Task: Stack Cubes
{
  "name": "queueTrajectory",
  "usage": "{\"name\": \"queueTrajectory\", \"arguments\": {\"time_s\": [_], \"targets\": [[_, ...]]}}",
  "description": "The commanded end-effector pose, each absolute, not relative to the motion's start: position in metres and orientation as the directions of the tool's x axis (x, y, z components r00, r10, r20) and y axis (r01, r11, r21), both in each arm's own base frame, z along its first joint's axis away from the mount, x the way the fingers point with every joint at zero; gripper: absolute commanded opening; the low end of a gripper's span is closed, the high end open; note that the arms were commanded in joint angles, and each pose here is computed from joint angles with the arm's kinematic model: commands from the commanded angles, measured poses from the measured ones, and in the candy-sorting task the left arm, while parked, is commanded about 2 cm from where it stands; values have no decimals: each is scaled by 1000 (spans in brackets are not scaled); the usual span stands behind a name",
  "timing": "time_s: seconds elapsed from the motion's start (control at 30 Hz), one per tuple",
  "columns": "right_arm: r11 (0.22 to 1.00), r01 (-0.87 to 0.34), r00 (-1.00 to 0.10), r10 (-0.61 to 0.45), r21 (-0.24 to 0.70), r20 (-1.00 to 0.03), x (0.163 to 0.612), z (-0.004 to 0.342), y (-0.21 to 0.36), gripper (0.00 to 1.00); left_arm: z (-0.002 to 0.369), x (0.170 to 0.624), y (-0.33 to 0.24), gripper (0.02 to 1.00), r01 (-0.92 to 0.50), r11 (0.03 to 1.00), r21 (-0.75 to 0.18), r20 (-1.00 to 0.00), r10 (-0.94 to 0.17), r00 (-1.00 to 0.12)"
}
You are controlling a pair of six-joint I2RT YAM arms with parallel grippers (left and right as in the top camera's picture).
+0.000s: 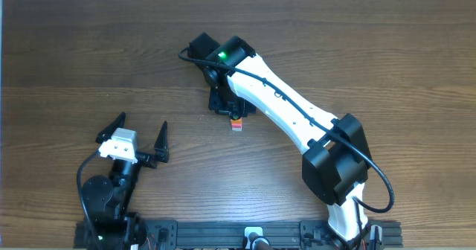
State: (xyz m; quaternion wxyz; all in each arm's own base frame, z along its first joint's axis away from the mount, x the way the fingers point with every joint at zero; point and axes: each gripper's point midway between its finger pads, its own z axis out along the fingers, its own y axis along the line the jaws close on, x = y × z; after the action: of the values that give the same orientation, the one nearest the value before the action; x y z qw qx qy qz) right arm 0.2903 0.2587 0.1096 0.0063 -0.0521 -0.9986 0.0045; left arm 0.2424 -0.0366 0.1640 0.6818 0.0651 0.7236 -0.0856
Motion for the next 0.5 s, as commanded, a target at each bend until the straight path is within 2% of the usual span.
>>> {"name": "queueTrajectory", "arguments": {"time_s": [0.03,0.27,0.5], "targets": [[993,118,-993,118,14,-7,291,121,256,115,162,242,-38,1000,219,975,-46,-997,-33,-63],[993,117,-993,117,13,-7,291,121,255,244,162,242,-38,1000,219,975,-46,-997,-33,-63],[993,117,-993,117,11,-5,290,121,255,299,162,242,-38,998,219,975,-46,-997,-33,-63]]}}
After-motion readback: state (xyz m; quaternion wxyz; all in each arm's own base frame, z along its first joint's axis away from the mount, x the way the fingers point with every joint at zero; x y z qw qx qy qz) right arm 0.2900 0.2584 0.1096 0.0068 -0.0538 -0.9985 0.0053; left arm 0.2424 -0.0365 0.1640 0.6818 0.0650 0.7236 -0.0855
